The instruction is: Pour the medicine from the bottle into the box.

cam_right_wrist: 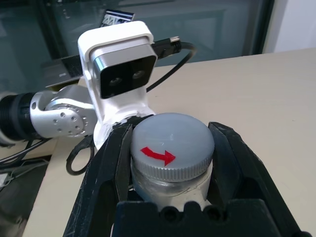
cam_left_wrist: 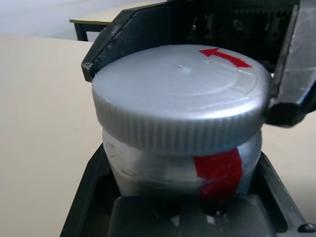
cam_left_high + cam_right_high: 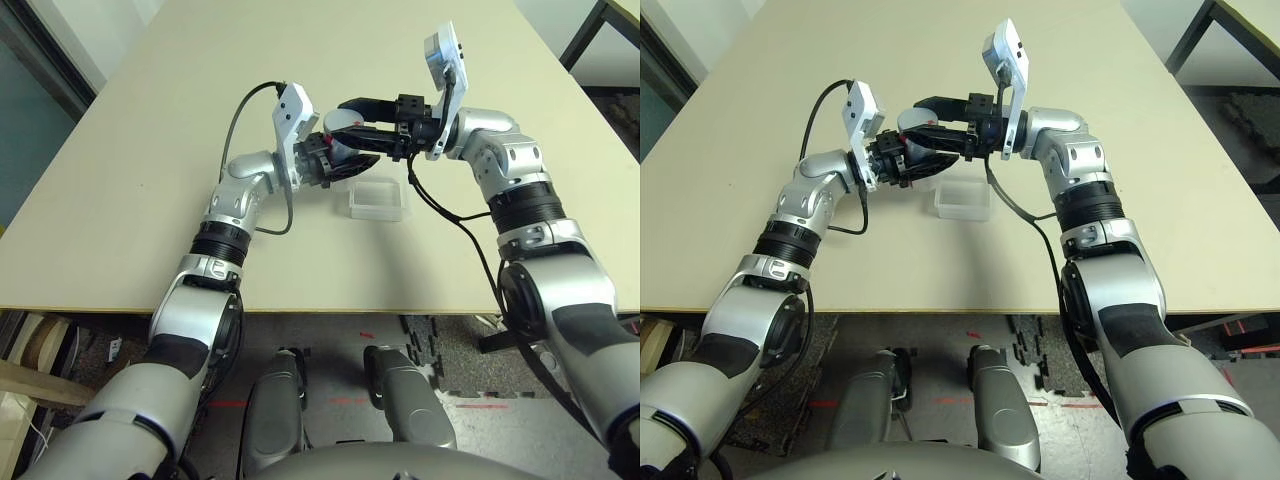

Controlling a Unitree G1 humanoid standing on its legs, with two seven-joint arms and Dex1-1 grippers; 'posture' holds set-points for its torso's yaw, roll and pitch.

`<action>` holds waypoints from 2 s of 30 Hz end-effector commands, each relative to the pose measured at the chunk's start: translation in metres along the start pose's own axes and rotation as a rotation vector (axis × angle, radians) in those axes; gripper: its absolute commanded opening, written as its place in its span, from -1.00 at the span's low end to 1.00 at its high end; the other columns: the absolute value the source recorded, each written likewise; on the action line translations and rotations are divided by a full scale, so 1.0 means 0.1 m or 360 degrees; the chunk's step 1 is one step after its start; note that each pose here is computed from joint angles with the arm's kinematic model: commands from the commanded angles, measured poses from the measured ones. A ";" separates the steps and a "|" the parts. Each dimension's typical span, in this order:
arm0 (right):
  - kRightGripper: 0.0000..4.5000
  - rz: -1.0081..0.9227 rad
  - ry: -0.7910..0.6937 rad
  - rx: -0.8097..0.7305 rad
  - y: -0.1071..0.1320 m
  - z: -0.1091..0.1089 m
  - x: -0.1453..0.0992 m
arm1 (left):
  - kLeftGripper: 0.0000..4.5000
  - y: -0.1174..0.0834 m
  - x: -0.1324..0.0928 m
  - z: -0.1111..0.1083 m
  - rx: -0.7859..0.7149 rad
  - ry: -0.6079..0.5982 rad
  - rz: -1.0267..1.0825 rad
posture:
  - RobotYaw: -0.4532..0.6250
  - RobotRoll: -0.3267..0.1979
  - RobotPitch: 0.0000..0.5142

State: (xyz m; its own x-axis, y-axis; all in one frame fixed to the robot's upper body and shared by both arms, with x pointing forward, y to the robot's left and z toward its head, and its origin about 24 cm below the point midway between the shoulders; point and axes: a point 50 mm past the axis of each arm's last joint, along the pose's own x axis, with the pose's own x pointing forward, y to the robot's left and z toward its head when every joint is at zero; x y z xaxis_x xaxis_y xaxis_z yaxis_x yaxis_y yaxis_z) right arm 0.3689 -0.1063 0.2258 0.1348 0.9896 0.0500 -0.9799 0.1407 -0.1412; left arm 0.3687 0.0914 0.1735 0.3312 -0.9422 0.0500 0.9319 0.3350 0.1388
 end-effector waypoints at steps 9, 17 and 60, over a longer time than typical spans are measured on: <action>0.14 0.0558 -0.0027 -0.0122 0.14 0.15 0.16 | 0.24 -0.01 0.01 0.03 -0.0015 0.0018 -0.0042 | -0.50 0.25 -0.36; 0.14 0.0582 -0.0092 -0.0077 0.10 0.21 0.27 | 0.24 -0.02 -0.01 0.04 -0.0020 0.0013 -0.0052 | -0.47 0.25 -0.36; 1.00 0.0031 0.0011 -0.0101 -0.15 0.01 0.10 | 0.24 -0.05 0.04 0.09 -0.0009 -0.0005 -0.0093 | -0.49 0.25 -0.41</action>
State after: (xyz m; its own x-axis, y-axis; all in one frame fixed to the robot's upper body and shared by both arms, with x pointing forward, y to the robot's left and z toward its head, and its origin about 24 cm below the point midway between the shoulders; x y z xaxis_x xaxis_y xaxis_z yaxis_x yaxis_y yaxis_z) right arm 0.3829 -0.0961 0.2304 0.0856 0.9950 0.0511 -0.9745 0.0942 -0.2035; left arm 0.3646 0.0881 0.1832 0.2875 -0.9561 0.0562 0.9460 0.2926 0.1392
